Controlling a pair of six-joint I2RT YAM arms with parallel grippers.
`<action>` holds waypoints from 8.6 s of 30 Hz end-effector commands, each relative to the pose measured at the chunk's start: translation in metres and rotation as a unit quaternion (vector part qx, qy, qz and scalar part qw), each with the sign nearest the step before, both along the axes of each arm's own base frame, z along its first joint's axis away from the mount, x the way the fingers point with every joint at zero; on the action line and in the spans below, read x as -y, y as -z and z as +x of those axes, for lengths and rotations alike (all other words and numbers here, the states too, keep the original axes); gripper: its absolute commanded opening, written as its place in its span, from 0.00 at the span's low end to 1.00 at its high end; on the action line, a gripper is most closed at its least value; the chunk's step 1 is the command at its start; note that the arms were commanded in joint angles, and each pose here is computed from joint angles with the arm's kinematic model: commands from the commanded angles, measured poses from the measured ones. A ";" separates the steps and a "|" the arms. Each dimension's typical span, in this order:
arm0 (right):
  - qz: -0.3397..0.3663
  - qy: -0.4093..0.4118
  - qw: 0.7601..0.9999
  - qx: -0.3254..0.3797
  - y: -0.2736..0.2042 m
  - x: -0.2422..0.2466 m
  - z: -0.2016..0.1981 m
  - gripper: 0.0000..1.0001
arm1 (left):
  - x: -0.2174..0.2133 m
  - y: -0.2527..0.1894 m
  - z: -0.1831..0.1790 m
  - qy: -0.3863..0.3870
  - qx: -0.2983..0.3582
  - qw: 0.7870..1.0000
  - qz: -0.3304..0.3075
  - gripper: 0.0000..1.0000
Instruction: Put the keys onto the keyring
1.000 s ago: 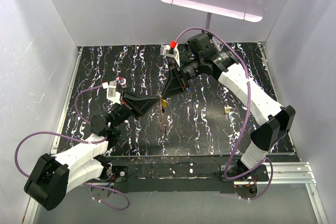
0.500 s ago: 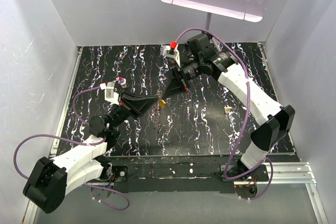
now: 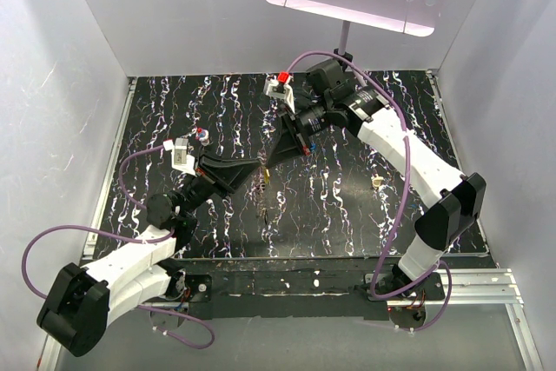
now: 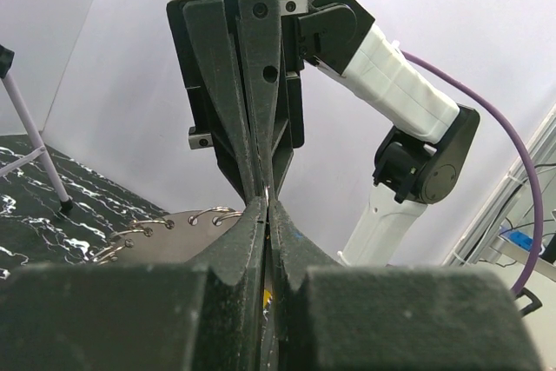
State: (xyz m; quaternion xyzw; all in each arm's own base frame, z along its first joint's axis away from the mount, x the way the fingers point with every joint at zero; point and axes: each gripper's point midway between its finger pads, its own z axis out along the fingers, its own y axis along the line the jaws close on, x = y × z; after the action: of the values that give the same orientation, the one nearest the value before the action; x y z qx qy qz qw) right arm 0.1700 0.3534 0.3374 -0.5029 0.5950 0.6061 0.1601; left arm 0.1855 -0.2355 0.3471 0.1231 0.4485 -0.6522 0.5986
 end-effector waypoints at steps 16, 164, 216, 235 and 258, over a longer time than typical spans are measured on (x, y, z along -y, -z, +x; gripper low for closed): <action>0.039 0.001 0.996 0.083 -0.039 0.012 0.004 0.39 | -0.004 -0.014 -0.008 0.004 0.028 0.999 -0.017 0.00; 0.000 -0.006 1.000 0.020 -0.033 0.031 0.005 0.41 | -0.009 -0.015 0.008 0.097 -0.145 0.984 -0.026 0.00; -0.011 0.036 0.999 -0.004 -0.030 -0.002 0.032 0.34 | -0.014 -0.004 0.021 0.045 -0.105 0.992 -0.046 0.00; 0.009 -0.001 0.999 0.036 -0.025 0.020 -0.004 0.34 | -0.017 0.002 0.011 0.044 -0.097 0.994 -0.034 0.00; 0.037 -0.037 0.998 -0.017 -0.011 0.034 -0.035 0.35 | -0.019 0.002 -0.009 0.048 -0.042 0.998 -0.020 0.00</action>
State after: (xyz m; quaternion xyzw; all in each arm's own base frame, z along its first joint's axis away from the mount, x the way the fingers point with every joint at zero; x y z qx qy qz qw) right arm 0.1436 0.3225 0.3325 -0.5001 0.5846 0.6242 0.1359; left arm 0.1876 -0.2209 0.3324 0.0838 0.4850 -0.6946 0.5247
